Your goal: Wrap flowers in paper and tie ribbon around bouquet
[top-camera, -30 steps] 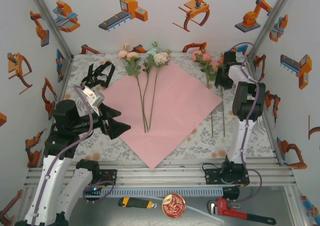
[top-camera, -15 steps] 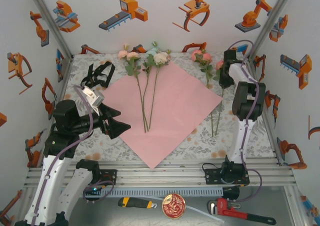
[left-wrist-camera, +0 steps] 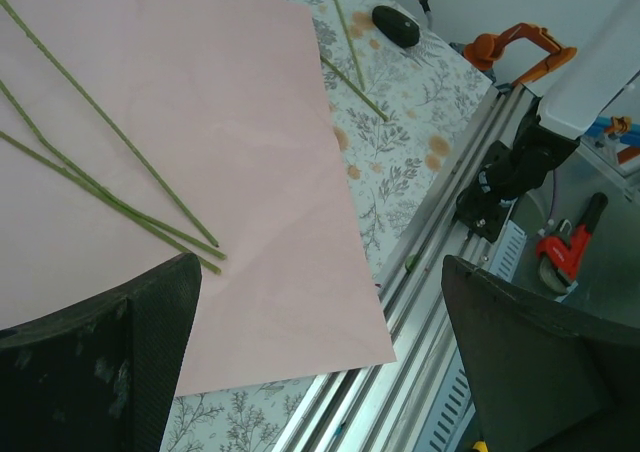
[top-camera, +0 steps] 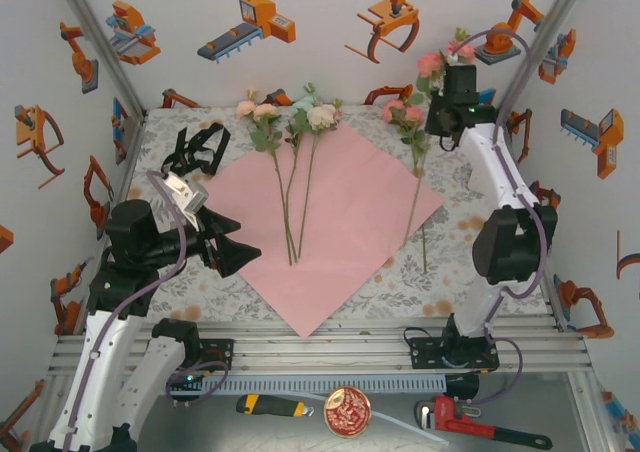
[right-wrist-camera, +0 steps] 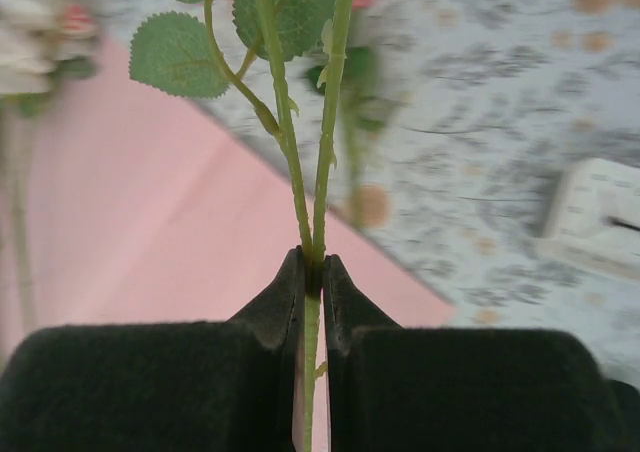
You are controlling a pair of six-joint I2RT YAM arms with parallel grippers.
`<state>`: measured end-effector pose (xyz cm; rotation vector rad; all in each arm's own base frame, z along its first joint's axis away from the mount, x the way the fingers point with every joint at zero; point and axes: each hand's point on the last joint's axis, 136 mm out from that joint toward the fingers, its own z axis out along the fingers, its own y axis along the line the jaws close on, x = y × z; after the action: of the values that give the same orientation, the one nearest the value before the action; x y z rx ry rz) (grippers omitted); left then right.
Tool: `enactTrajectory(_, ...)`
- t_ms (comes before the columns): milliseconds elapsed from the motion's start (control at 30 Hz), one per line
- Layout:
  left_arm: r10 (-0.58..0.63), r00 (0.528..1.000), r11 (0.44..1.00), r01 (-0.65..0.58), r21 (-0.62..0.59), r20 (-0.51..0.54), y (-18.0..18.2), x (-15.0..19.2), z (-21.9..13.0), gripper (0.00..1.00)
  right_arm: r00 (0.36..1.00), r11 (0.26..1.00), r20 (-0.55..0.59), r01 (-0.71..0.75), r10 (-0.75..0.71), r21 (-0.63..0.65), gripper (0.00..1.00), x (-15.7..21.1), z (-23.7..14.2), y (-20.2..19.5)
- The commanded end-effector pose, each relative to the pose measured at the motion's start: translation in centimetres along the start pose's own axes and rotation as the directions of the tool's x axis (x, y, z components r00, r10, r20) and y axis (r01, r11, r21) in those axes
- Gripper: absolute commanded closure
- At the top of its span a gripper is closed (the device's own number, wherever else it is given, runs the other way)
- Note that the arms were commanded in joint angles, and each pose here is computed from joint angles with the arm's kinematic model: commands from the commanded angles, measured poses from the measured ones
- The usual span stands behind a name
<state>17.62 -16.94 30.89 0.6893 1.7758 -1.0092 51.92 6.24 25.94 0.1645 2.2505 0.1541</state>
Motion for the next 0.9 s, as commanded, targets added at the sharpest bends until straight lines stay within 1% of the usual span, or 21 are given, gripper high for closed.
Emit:
enactTrajectory(0, 0.017, 1.0, 1.0, -0.016, -0.01, 0.016, 0.1, -0.2, -0.1, 0.03, 0.978, 0.963, -0.118, -0.194, 0.174, -0.185, 1.0, 3.1, 2.6, 6.1)
enactTrajectory(67, 0.013, 1.0, 1.0, -0.013, -0.011, 0.015, 0.2, -0.2, -0.1, 0.03, 0.97, 0.948, -0.141, -0.228, 0.2, -0.222, 1.0, 4.2, 3.8, 9.0)
enactTrajectory(167, 0.014, 1.0, 1.0, -0.014, -0.015, 0.014, 0.3, -0.2, -0.1, 0.03, 0.964, 0.94, -0.17, -0.244, 0.207, -0.239, 1.0, 6.2, 6.1, 12.5)
enactTrajectory(267, 0.016, 1.0, 1.0, -0.016, -0.02, 0.014, 0.3, -0.2, -0.2, 0.03, 0.951, 0.932, -0.218, -0.269, 0.218, -0.242, 1.0, 8.6, 8.7, 15.1)
enactTrajectory(367, 0.013, 1.0, 1.0, -0.013, -0.022, 0.01, 0.4, -0.1, -0.1, 0.03, 0.945, 0.928, -0.241, -0.28, 0.22, -0.247, 1.0, 10.1, 11.1, 17.1)
enactTrajectory(467, 0.01, 1.0, 1.0, -0.01, -0.022, 0.006, 0.5, 0.0, 0.0, 0.03, 0.944, 0.936, -0.258, -0.267, 0.207, -0.228, 1.0, 11.3, 13.3, 18.0)
enactTrajectory(567, 0.01, 1.0, 1.0, -0.01, -0.022, 0.004, 0.5, 0.0, 0.0, 0.03, 0.944, 0.932, -0.269, -0.259, 0.19, -0.252, 0.99, 12.2, 15.3, 19.0)
enactTrajectory(633, 0.009, 1.0, 1.0, -0.009, -0.024, 0.003, 0.6, 0.1, 0.0, 0.03, 0.946, 0.936, -0.279, -0.237, 0.163, -0.259, 0.92, 13.0, 16.3, 19.2)
enactTrajectory(700, 0.009, 1.0, 1.0, -0.009, -0.026, 0.002, 0.6, 0.1, 0.0, 0.03, 0.95, 0.944, -0.282, -0.21, 0.136, -0.253, 0.84, 13.3, 16.4, 18.9)
enactTrajectory(867, 0.003, 1.0, 1.0, -0.003, -0.026, -0.001, 0.7, 0.0, 0.1, 0.03, 0.965, 0.947, -0.255, -0.138, 0.062, -0.29, 0.67, 12.4, 14.6, 18.8)
